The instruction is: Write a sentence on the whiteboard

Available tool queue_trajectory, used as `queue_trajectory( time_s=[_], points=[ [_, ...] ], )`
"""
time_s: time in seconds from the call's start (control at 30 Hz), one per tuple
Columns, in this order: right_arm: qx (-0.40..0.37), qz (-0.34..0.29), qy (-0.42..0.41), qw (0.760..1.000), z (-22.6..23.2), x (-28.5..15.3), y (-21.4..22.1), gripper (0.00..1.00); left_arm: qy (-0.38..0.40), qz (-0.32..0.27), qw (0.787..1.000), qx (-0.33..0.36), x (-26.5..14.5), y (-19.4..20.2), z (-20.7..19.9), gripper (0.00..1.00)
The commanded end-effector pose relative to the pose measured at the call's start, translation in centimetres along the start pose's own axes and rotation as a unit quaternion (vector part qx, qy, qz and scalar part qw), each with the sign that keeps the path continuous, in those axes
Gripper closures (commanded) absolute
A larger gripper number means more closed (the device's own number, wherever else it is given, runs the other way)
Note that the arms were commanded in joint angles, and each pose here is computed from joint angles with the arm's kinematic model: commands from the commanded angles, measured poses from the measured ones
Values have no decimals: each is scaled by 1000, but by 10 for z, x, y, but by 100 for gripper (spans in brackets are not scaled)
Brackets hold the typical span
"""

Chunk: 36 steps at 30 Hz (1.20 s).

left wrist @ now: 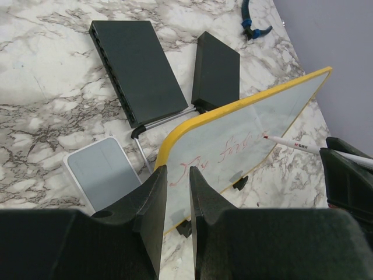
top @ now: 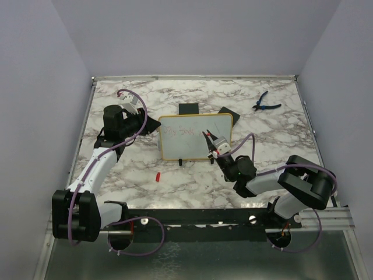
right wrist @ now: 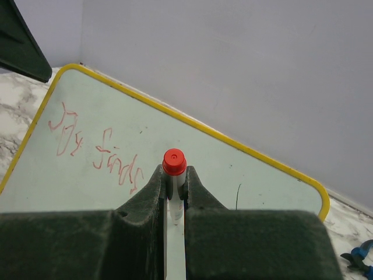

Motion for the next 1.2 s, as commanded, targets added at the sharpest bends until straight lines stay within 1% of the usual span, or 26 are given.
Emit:
queue_trajectory(
  time_s=[0.0,0.67,1.17],
  points=[
    [38,-55,82,994,-24,0,-18,99,6,-1,1000,12,-1,1,-2,77],
    [11,-64,100,993,-29,12,-27,99,7,-2,1000,13,-2,1,-2,77],
    [17,-62,97,993,-28,11,-25,99,7,-3,1000,13,-2,1,-3,77]
  ],
)
Point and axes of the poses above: each gripper's point midway between its finger pads, its own x axis out along the fingers, its own z axis along the line the jaws close on, y = z × x, the point moved 10 cm from there along -x, back along the fingers, and after that the axes turned 14 degrees about -x, right-handed, at the moved point
